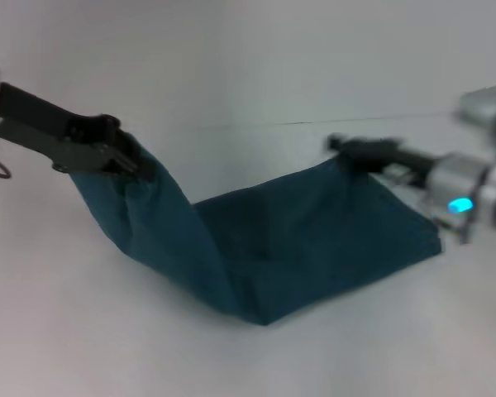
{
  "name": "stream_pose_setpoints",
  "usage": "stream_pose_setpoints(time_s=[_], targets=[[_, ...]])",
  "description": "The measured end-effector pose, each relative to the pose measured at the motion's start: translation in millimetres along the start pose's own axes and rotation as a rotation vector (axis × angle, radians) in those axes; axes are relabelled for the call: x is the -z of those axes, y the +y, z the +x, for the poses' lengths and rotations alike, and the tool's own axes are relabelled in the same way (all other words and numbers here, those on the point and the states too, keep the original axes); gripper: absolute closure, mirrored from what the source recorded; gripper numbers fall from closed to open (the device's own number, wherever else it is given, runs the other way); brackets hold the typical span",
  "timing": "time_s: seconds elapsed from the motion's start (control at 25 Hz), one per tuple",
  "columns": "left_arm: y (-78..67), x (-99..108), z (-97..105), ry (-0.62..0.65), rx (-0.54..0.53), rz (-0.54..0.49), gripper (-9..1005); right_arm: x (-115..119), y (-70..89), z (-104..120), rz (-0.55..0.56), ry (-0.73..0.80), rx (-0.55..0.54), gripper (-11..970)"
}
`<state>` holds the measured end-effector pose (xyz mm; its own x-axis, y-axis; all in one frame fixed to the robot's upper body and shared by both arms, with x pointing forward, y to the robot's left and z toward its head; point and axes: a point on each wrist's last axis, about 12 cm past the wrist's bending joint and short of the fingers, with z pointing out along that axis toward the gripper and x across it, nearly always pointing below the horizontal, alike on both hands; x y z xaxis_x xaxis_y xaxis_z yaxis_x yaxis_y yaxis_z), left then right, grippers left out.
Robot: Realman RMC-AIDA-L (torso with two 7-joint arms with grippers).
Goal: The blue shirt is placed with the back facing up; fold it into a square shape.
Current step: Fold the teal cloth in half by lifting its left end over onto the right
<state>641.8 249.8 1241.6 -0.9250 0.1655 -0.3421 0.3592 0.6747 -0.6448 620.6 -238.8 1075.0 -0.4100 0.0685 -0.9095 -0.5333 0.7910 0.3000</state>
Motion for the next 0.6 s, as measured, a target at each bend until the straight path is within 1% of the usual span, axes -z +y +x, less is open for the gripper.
stream_pose_setpoints(time_s=[0.12, 0.24, 0.32, 0.36, 0.4, 0.44, 0.6], targets=[[-12.0, -12.5, -6.6, 0.035, -0.054, -0.024, 830, 34.4, -32.0, -10.9, 0.117, -0.077, -0.068, 959], [-24.6, -21.5, -14.1, 0.048, -0.097, -0.029, 825, 64.7, -58.0, -13.1, 0.201, -0.116, -0.132, 959], [-33.9, -26.1, -20.8, 0.046, -0.124, -0.029, 822, 82.9, -72.6, -12.5, 0.252, -0.133, -0.165, 959], [-36.8, -27.2, -23.1, 0.044, -0.129, -0.029, 821, 89.7, -77.4, -11.1, 0.271, -0.139, -0.175, 959], [-45.9, -29.2, -30.4, 0.034, -0.145, -0.029, 819, 96.5, -81.9, -9.7, 0.289, -0.144, -0.184, 959], [-45.9, -29.2, -30.4, 0.034, -0.145, -0.029, 817, 102.6, -85.5, -7.3, 0.308, -0.15, -0.191, 959], [-60.9, -34.8, -44.3, 0.013, -0.151, -0.029, 811, 119.9, -95.9, 0.4, 0.376, -0.169, -0.215, 959]])
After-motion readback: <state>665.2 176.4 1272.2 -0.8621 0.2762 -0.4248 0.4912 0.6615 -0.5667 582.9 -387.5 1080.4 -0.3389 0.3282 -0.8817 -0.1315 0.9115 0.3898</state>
